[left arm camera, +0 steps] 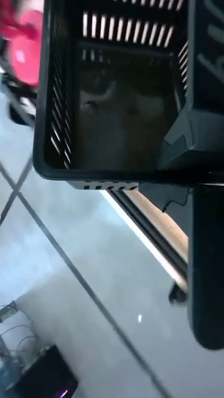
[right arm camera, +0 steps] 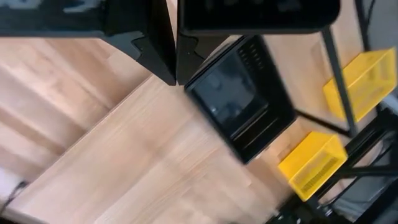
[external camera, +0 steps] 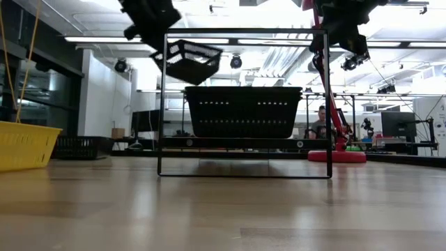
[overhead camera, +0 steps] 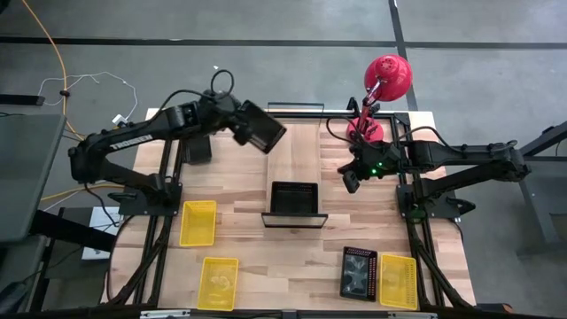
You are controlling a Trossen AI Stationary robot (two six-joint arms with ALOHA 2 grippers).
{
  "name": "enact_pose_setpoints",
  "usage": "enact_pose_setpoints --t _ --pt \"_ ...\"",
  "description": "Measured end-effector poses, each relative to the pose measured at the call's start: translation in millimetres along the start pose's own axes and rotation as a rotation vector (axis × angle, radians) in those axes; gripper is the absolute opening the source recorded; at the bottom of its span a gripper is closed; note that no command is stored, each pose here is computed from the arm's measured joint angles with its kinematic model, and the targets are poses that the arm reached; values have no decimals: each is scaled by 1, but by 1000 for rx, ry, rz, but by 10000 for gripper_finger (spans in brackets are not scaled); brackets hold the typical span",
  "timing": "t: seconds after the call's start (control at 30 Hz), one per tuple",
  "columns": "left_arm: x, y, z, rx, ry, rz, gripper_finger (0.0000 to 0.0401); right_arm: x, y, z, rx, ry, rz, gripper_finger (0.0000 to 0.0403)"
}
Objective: Stack baskets on shelf by color
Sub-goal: Put the black bin on the shelf
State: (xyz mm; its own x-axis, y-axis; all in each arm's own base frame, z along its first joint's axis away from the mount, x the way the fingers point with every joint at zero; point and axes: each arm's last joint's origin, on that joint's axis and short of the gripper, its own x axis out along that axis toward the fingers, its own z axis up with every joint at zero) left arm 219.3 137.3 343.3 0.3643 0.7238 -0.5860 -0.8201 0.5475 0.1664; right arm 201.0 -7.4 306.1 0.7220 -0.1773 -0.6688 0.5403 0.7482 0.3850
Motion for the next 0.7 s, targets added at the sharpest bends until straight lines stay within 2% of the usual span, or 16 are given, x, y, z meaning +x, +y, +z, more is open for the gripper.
enact_pose_setpoints --t 0.13,0.33,0.47,0.7 --pt "21 -19 3 -92 -19 -27 0 0 0 0 -1 -11 -14 0" --pt "48 -62 -13 -144 88 -104 0 0 0 0 -20 -12 -15 0" --pt "60 -89 -20 -169 88 -142 0 0 -2 1 -50 -44 -56 0" --pt "66 -106 -32 -222 148 -136 0 0 -2 2 -52 -56 -70 0"
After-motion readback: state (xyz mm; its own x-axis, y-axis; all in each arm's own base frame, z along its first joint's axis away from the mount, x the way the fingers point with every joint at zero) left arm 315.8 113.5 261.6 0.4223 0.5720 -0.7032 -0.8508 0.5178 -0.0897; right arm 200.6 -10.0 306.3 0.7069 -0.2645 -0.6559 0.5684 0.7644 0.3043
